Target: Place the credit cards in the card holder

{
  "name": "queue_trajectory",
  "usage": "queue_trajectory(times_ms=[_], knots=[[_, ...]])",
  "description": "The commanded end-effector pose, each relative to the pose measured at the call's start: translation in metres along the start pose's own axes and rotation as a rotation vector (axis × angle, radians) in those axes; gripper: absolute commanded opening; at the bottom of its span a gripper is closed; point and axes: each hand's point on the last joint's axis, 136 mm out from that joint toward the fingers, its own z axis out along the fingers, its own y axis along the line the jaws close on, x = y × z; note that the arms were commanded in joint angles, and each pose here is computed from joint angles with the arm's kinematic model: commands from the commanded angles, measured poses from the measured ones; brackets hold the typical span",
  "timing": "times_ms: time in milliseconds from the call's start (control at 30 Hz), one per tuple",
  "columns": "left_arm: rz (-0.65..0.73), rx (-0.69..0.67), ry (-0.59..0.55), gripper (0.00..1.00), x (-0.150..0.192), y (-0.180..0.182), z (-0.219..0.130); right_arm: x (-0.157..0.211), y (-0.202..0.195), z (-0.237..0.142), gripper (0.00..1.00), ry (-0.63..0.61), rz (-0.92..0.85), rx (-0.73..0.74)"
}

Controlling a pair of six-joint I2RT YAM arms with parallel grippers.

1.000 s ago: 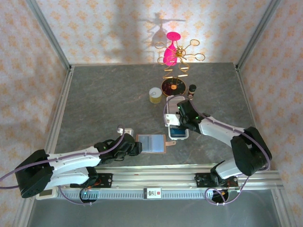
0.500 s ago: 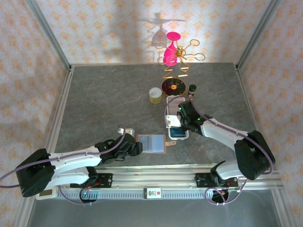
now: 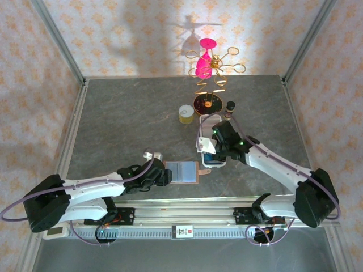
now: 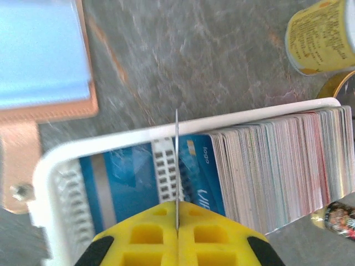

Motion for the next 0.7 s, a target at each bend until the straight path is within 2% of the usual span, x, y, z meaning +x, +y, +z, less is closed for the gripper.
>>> queue_trajectory(times_ms=[0, 200, 267, 400, 533, 667], knots=[[0.033, -0.036, -0.006, 0.69, -0.007, 0.0, -0.001, -0.024, 0.003, -0.024, 0.0, -0.098, 0.289, -0.046], [0.042, -0.064, 0.011, 0.69, -0.01, -0.003, 0.004, -0.059, -0.024, -0.054, 0.0, -0.314, 0.815, -0.017], [0.044, -0.074, 0.016, 0.68, -0.01, -0.003, 0.006, -0.069, -0.023, -0.058, 0.0, -0.394, 1.007, -0.075], [0.053, -0.095, 0.023, 0.67, -0.012, -0.004, 0.009, -0.089, -0.003, -0.056, 0.0, -0.524, 1.297, -0.31], [0.072, -0.119, 0.029, 0.67, -0.013, -0.003, 0.01, -0.08, 0.015, -0.033, 0.0, -0.503, 1.548, -0.386], [0.081, -0.113, 0.04, 0.67, -0.014, -0.007, 0.012, -0.078, 0.037, -0.014, 0.0, -0.456, 1.608, -0.358]])
